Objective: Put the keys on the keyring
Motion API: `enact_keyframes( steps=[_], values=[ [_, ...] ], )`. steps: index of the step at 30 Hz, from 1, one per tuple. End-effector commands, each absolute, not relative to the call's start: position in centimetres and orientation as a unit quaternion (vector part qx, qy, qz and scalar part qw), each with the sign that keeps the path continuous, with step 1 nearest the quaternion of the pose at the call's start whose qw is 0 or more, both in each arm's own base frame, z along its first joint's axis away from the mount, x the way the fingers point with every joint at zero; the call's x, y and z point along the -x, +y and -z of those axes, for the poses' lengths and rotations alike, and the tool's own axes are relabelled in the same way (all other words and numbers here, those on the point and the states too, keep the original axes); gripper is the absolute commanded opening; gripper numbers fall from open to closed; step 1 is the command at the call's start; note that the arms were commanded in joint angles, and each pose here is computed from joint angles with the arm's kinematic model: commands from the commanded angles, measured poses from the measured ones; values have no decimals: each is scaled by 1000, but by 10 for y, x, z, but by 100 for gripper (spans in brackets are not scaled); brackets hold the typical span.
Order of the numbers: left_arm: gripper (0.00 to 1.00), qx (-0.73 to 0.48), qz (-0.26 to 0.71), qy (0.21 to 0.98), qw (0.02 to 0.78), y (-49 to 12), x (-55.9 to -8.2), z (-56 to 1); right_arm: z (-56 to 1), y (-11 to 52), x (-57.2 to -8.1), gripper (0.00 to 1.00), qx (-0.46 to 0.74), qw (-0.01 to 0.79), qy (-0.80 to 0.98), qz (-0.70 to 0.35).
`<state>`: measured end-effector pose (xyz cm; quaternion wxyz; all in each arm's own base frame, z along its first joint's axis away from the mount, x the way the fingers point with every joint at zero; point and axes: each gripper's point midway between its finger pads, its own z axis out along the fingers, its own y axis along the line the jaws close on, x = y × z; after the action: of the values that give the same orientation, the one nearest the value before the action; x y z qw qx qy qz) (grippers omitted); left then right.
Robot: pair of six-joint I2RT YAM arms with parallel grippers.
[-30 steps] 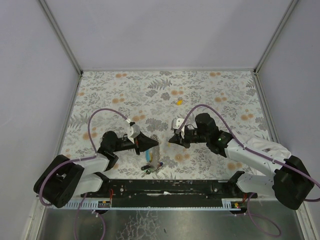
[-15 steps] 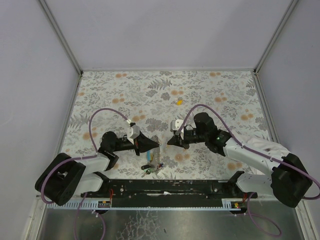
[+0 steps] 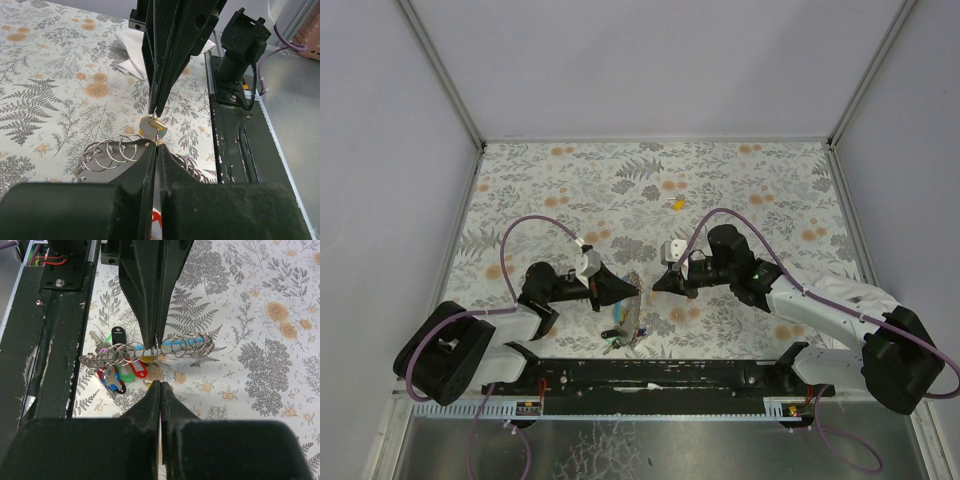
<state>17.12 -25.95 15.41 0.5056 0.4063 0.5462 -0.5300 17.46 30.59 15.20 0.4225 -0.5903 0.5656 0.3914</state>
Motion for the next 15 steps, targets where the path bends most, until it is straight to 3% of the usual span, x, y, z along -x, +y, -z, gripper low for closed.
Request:
enact_keyframes(
  steps=[1,15],
  values=[
    [0,-420,527,508,536,-262,-175,-176,-176,317,-178,0,599,451,527,-401],
    [0,-416,531,514,530,-263,-177,-174,-172,322,-177,0,606,452,527,-388]
  ],
)
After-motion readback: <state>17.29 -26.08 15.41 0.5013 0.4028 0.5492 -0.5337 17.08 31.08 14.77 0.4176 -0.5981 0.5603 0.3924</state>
